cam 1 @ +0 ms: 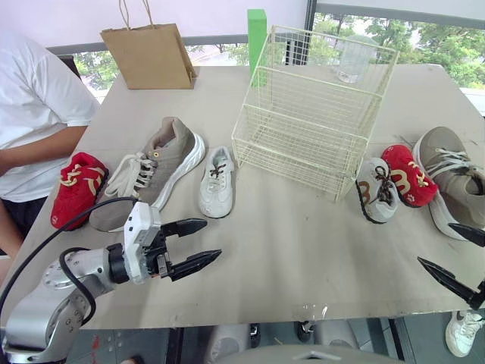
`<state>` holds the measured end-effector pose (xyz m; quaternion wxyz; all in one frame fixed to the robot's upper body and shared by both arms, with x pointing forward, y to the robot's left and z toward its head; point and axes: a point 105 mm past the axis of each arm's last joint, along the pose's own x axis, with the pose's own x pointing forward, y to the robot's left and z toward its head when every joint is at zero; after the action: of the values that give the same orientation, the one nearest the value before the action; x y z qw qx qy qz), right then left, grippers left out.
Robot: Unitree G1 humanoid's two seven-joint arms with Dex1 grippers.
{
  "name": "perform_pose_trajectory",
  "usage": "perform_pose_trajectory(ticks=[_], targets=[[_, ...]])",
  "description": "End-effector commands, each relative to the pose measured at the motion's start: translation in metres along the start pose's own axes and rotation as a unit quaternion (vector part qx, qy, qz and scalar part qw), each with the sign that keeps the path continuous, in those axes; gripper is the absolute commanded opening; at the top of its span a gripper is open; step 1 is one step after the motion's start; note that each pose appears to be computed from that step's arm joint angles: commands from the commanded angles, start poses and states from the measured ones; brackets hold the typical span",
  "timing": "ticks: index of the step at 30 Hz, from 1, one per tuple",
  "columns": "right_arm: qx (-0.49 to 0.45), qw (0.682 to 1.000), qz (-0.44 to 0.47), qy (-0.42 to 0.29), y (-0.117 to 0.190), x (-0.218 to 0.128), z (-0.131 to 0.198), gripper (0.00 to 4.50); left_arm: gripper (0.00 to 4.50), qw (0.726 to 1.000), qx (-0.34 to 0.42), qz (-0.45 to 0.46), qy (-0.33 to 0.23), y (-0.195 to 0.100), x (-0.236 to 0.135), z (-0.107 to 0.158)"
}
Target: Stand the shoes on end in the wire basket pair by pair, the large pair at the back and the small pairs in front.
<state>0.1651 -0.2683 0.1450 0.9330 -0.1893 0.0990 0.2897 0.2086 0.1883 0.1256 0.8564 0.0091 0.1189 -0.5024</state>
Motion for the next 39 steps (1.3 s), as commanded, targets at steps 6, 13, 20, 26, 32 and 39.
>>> perform_pose_trajectory(ticks=[6, 13, 20, 26, 32, 39], targets=[[-0.012, 0.996, -0.006, -0.092, 0.004, 0.040, 0.056, 4.43, 4.50, 0.995, 0.013, 0.011, -0.099, 0.004, 0.006, 0.022], [-0.064, 0.992, 0.061, -0.093, 0.022, 0.080, 0.119, 4.43, 4.50, 0.986, 0.067, -0.055, -0.142, -0.021, 0.006, 0.042], [-0.084, 0.989, 0.122, -0.003, 0.028, 0.132, 0.141, 4.43, 4.50, 0.985, 0.074, -0.041, -0.152, -0.034, 0.006, 0.043], [-0.061, 0.988, 0.133, 0.053, 0.020, 0.168, 0.150, 4.43, 4.50, 0.982, 0.089, 0.007, -0.164, -0.021, 0.008, 0.060], [-0.063, 0.984, 0.131, 0.100, 0.011, 0.186, 0.142, 4.43, 4.50, 0.983, 0.101, -0.004, -0.154, -0.016, 0.027, 0.087], [-0.065, 0.983, 0.134, 0.111, 0.012, 0.189, 0.138, 4.43, 4.50, 0.986, 0.103, -0.025, -0.131, -0.018, 0.035, 0.089]])
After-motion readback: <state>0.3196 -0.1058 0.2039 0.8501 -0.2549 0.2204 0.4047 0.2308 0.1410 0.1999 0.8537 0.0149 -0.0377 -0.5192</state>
